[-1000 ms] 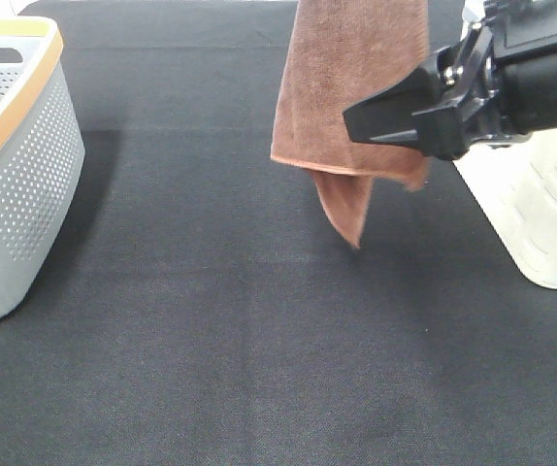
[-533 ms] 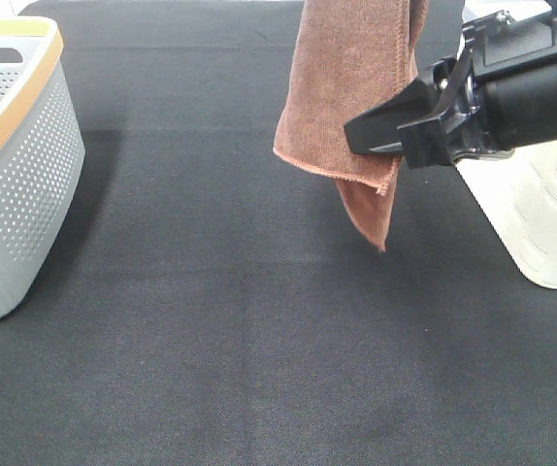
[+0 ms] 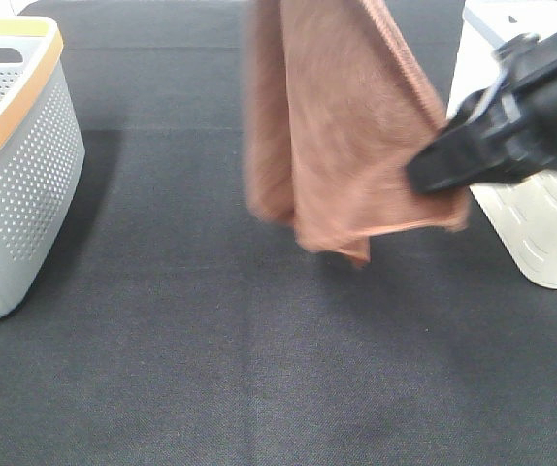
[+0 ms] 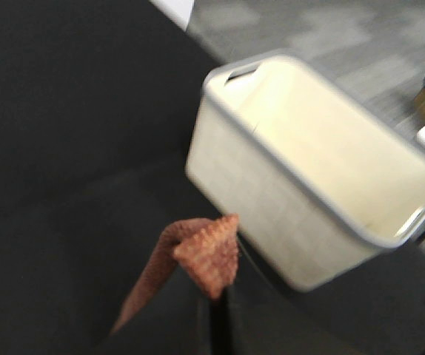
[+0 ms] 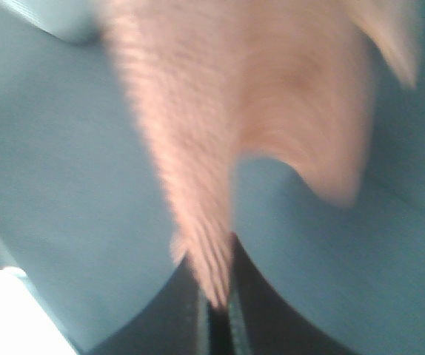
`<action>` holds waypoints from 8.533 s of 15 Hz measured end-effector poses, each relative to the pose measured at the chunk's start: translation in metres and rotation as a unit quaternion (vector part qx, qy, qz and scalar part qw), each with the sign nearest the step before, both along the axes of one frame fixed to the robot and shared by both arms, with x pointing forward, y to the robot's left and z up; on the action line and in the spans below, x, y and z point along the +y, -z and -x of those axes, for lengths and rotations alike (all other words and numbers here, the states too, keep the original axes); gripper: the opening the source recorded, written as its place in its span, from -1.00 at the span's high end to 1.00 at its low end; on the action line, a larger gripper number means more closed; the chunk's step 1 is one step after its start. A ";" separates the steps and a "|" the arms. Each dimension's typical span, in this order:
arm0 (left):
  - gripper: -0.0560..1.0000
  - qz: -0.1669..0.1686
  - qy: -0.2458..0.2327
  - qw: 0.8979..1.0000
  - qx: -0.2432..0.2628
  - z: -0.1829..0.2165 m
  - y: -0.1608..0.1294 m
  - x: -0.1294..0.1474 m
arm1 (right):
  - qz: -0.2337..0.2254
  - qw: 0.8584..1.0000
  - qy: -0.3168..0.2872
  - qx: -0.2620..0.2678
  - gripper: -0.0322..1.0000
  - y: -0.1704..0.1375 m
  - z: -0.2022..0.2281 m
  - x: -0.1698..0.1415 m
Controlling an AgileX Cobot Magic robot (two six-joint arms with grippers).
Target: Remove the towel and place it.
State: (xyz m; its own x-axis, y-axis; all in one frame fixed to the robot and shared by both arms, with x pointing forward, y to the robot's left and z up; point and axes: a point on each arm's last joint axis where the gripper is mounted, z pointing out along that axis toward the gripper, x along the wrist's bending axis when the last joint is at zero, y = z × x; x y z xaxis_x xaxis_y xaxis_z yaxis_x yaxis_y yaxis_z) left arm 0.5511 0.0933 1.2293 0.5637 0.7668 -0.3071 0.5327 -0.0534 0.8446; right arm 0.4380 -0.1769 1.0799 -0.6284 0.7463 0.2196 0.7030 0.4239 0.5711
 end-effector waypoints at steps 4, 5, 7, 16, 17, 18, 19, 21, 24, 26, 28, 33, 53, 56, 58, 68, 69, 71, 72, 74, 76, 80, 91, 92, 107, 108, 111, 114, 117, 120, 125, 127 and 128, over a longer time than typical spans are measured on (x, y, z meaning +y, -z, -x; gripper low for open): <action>0.89 -0.094 -0.010 0.992 0.084 -0.002 0.019 0.027 | 0.050 0.994 0.081 -0.062 0.94 -0.042 -0.017 -0.013; 0.89 -0.120 -0.015 0.989 0.088 -0.002 0.022 0.031 | 0.052 0.991 0.094 -0.086 0.94 -0.052 -0.024 -0.013; 0.89 -0.160 -0.048 0.984 0.061 -0.012 0.026 0.037 | 0.062 0.987 0.099 -0.113 0.94 -0.059 -0.044 -0.006; 0.89 -0.228 -0.155 0.947 -0.165 -0.113 0.083 0.021 | 0.154 0.933 0.068 -0.318 0.94 -0.047 -0.175 0.033; 0.89 -0.226 -0.155 0.943 -0.188 -0.122 0.088 0.020 | 0.164 0.921 0.056 -0.350 0.94 -0.044 -0.185 0.035; 0.89 -0.224 -0.155 0.942 -0.199 -0.130 0.096 0.022 | 0.167 0.911 0.047 -0.373 0.94 -0.039 -0.194 0.037; 0.89 -0.219 -0.163 0.943 -0.190 -0.140 0.108 0.026 | 0.167 0.906 0.043 -0.386 0.94 -0.033 -0.202 0.037; 0.89 -0.212 -0.193 0.949 -0.130 -0.153 0.136 0.036 | 0.179 0.917 0.050 -0.352 0.94 -0.007 -0.216 0.033; 0.89 -0.225 -0.216 0.950 -0.002 -0.145 0.163 0.036 | 0.172 0.955 0.100 -0.220 0.94 0.023 -0.212 0.031; 0.89 -0.254 -0.186 0.943 0.106 -0.129 0.178 0.033 | 0.168 0.970 0.117 -0.131 0.94 0.033 -0.201 0.032; 0.89 -0.268 -0.162 0.933 0.178 -0.118 0.188 0.033 | 0.168 0.976 0.124 -0.061 0.94 0.039 -0.191 0.032; 0.89 -0.287 -0.145 0.910 0.261 -0.103 0.206 0.033 | 0.170 0.977 0.121 0.053 0.94 0.047 -0.173 0.032; 0.13 -0.432 -0.043 0.788 0.436 0.000 0.305 0.007 | 0.219 0.914 0.100 0.326 -0.44 0.141 -0.095 0.011; -0.47 -0.407 0.009 0.795 0.450 0.006 0.303 0.000 | 0.228 0.907 0.090 0.343 -0.68 0.139 -0.091 0.010; -0.50 -0.395 0.013 0.810 0.432 0.008 0.284 0.000 | 0.224 0.911 0.088 0.336 -0.68 0.124 -0.086 0.008; -0.50 -0.283 -0.029 0.940 0.191 0.081 0.085 0.058 | 0.117 0.975 0.094 0.163 -0.68 -0.021 -0.015 -0.017; -0.50 -0.269 -0.033 0.948 0.168 0.097 0.070 0.069 | 0.107 0.980 0.095 0.141 -0.68 -0.032 -0.002 -0.022; -0.50 -0.259 -0.036 0.953 0.153 0.112 0.062 0.080 | 0.101 0.982 0.096 0.124 -0.68 -0.039 0.010 -0.027; -0.50 -0.255 -0.038 0.955 0.145 0.127 0.061 0.090 | 0.094 0.985 0.097 0.110 -0.68 -0.043 0.025 -0.033; -0.50 -0.255 -0.038 0.955 0.145 0.161 0.075 0.113 | 0.091 0.986 0.097 0.104 -0.68 -0.037 0.052 -0.044; -0.50 -0.252 -0.049 0.953 0.163 0.198 0.105 0.137 | 0.088 0.987 0.096 0.098 -0.68 -0.022 0.088 -0.058; -0.50 -0.227 -0.058 0.961 0.150 0.251 0.145 0.172 | 0.075 0.990 0.100 0.058 -0.68 0.000 0.137 -0.079; -0.50 -0.219 -0.004 0.975 0.034 0.274 0.182 0.185 | 0.036 0.990 0.107 -0.082 -0.68 0.037 0.175 -0.099; -0.50 -0.222 0.011 0.975 0.029 0.275 0.183 0.183 | 0.040 0.990 0.100 -0.087 -0.68 0.037 0.176 -0.100; -0.50 -0.219 0.021 0.975 0.024 0.276 0.182 0.182 | 0.046 0.991 0.081 -0.097 -0.68 0.037 0.176 -0.099; -0.50 -0.218 0.015 0.976 0.024 0.276 0.182 0.183 | 0.046 0.991 0.081 -0.097 -0.68 0.037 0.176 -0.099; -0.50 -0.213 -0.032 0.976 0.028 0.276 0.182 0.187 | 0.047 0.990 0.093 -0.096 -0.68 0.037 0.176 -0.100; -0.50 -0.190 -0.166 0.968 0.010 0.287 0.178 0.201 | 0.054 0.975 0.191 -0.098 -0.68 0.037 0.174 -0.105; -0.50 -0.174 -0.270 0.947 -0.022 0.302 0.176 0.206 | 0.045 0.949 0.272 -0.151 -0.68 0.034 0.189 -0.109; -0.50 -0.163 -0.289 0.941 -0.059 0.315 0.176 0.207 | 0.031 0.930 0.296 -0.216 -0.68 0.035 0.209 -0.109; -0.50 -0.161 -0.291 0.941 -0.067 0.318 0.176 0.207 | 0.027 0.932 0.288 -0.220 -0.68 0.035 0.210 -0.108; -0.50 -0.161 -0.288 0.942 -0.068 0.318 0.176 0.207 | 0.017 0.941 0.257 -0.220 -0.68 0.034 0.211 -0.109; -0.50 -0.161 -0.284 0.943 -0.068 0.318 0.176 0.207 | 0.014 0.942 0.254 -0.219 -0.68 0.034 0.212 -0.108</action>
